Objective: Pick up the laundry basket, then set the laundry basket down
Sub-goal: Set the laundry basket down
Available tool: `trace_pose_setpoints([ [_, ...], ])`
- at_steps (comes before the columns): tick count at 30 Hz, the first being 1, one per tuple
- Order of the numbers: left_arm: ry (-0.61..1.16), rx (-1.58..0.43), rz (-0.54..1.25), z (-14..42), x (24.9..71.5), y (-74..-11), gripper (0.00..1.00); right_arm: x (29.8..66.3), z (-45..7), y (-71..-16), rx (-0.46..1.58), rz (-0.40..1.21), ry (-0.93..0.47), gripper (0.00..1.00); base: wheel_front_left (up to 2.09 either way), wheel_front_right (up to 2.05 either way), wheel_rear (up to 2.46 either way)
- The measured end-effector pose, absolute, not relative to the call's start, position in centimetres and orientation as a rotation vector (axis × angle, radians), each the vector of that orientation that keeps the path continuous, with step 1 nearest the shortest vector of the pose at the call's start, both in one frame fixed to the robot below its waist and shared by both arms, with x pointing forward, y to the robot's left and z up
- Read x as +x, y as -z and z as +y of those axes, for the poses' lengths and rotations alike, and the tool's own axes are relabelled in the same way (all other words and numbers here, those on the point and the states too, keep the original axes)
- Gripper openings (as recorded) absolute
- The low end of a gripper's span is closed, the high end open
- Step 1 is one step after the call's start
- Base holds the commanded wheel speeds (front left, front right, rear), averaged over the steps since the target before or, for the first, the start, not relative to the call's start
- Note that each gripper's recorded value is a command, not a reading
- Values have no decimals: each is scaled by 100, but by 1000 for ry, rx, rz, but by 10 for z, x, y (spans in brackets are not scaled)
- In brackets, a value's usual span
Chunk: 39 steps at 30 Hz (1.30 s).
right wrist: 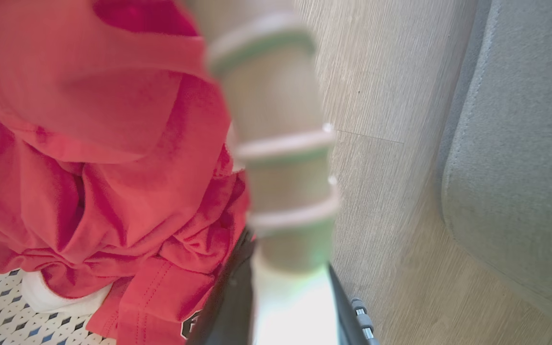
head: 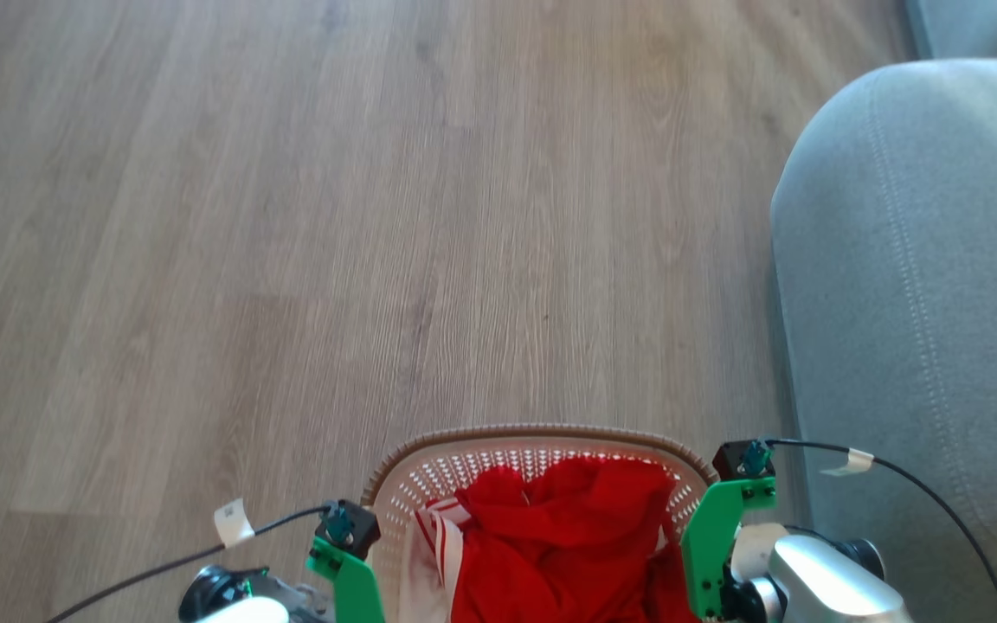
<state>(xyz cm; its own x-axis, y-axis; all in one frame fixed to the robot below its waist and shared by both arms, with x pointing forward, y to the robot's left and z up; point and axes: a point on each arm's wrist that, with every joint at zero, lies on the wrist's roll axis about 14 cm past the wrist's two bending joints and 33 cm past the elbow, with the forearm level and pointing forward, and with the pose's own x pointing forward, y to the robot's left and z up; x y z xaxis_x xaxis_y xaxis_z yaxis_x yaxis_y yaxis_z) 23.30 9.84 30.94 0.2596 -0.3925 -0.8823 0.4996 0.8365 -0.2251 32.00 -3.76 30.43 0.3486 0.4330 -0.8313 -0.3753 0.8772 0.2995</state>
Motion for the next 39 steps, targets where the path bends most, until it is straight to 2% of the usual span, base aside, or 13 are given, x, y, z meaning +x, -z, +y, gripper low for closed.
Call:
trace_pose_setpoints([
  [7, 607, 111, 1164, 98, 248, -303, 0, 328, -37, -293, 70, 1111, -523, 0, 0, 0, 0],
  [17, 592, 115, 1130, 97, 304, -285, 0, 384, -35, -277, 73, 1048, -518, 0, 0, 0, 0],
  [30, 601, 126, 1167, 91, 351, -224, 0, 427, -35, -216, 70, 1075, -512, 0, 0, 0, 0],
  [39, 585, 121, 1203, 92, 368, -184, 0, 438, -36, -169, 114, 1117, -475, 0, 0, 0, 0],
])
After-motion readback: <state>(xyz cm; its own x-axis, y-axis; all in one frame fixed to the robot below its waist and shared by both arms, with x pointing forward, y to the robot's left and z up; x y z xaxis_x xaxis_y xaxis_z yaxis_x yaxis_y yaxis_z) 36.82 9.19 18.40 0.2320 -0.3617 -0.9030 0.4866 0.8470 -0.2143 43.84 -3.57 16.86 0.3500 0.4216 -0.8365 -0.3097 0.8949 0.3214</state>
